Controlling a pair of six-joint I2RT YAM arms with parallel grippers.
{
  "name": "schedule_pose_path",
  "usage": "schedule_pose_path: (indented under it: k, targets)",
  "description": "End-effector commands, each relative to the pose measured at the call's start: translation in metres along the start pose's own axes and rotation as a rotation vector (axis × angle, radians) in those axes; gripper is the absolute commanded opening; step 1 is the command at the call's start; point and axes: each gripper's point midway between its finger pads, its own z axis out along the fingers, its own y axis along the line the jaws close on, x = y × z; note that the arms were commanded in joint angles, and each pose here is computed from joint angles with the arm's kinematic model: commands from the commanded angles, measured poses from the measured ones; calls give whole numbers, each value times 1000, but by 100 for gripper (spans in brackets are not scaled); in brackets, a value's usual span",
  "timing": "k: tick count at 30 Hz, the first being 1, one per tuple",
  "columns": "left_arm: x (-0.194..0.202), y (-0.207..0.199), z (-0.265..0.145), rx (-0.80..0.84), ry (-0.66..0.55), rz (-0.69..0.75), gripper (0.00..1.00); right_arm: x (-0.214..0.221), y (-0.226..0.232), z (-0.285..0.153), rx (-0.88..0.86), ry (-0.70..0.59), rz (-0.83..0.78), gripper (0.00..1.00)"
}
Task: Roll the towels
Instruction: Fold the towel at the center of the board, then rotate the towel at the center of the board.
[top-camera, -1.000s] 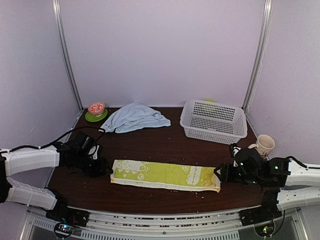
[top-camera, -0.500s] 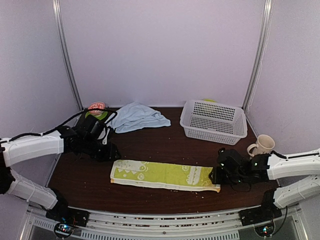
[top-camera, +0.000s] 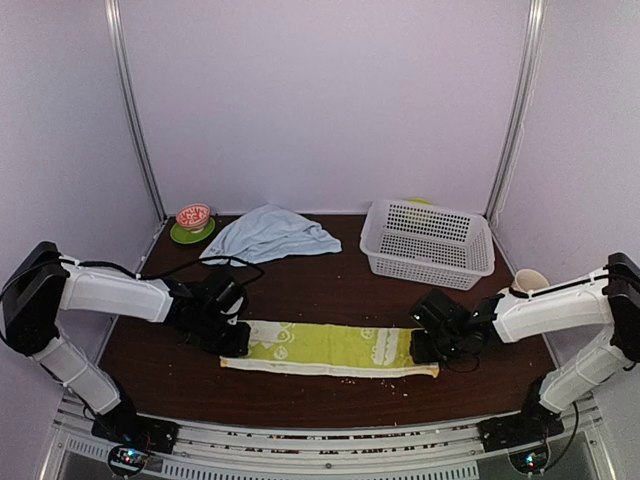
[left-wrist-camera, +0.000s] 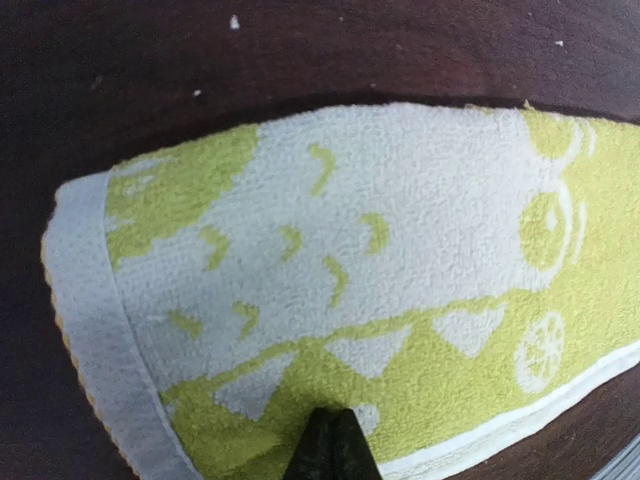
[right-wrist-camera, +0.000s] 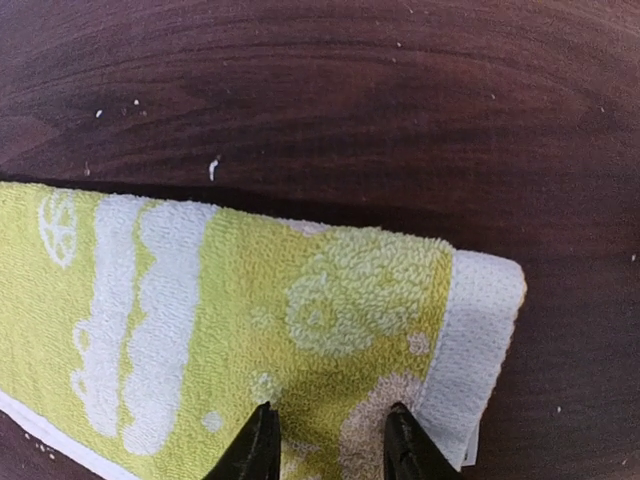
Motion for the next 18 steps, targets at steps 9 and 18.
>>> schedule_pose_path:
  k: [9,18]
  targets:
    - [66,33,2,-48,12,-188,0,-33,54,41,-11,116,-184,35]
    - [45,36,-50,-102,-85,-139,0,-75,52,-12,-12,-20,-156,49]
